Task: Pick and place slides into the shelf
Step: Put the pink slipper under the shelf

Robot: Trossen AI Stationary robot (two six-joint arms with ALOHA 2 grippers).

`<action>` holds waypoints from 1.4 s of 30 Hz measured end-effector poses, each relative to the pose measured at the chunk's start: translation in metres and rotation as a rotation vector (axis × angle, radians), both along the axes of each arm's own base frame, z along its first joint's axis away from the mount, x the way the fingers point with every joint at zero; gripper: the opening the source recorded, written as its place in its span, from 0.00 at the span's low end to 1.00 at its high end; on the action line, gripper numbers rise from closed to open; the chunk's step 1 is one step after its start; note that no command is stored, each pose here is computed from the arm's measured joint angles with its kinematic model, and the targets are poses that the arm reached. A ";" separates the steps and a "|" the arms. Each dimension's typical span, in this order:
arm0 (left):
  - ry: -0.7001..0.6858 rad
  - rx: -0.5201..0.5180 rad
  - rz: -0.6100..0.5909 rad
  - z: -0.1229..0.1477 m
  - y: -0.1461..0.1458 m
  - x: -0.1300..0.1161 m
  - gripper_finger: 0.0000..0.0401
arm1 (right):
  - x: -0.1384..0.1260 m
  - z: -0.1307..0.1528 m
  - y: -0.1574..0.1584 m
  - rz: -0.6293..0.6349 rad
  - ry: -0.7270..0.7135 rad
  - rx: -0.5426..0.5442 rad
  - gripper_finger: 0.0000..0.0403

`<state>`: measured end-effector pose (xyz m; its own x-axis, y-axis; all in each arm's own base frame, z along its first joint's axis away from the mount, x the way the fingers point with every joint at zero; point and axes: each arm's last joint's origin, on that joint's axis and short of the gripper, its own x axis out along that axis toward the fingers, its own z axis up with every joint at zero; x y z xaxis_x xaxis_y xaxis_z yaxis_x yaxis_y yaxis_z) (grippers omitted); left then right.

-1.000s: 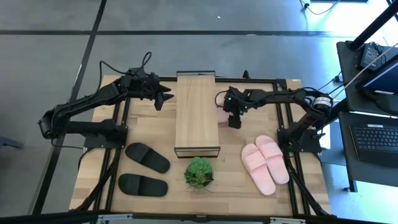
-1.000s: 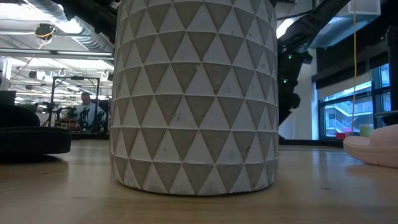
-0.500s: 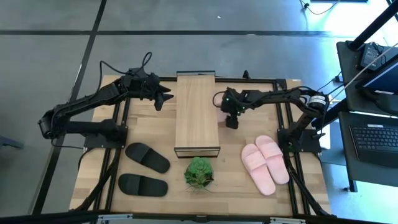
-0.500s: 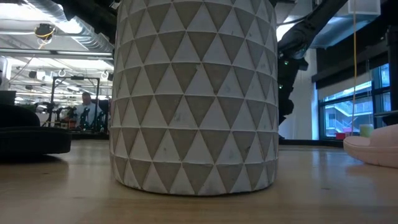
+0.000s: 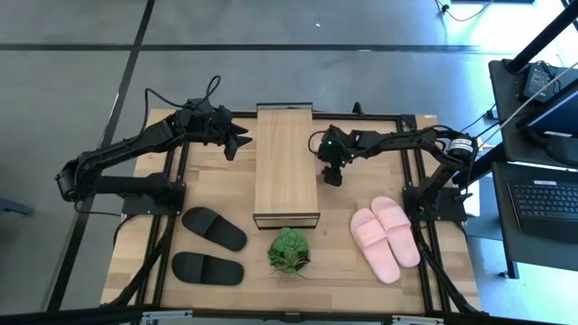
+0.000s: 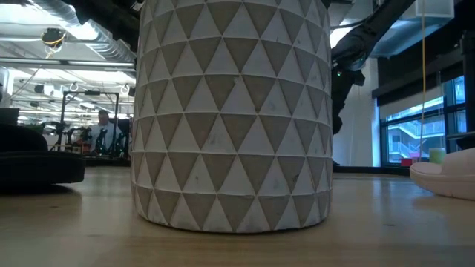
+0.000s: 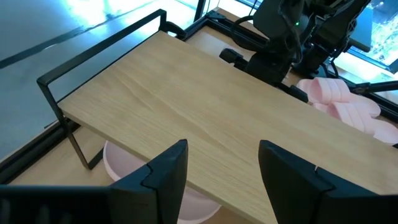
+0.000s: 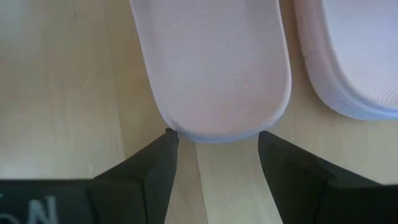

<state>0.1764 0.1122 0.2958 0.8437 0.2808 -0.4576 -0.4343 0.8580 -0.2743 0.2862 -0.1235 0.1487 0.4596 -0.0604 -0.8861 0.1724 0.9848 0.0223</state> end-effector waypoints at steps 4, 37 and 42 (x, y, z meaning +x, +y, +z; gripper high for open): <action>0.000 0.000 0.000 0.000 0.000 0.000 0.47 | 0.000 0.000 0.000 0.000 -0.001 0.000 0.55; 0.112 -0.012 -0.029 -0.009 -0.003 -0.005 0.47 | -0.042 0.140 0.077 -0.427 0.144 0.347 0.55; 0.111 -0.011 -0.029 -0.009 -0.003 -0.005 0.47 | -0.057 0.159 0.102 -0.447 0.087 0.401 0.55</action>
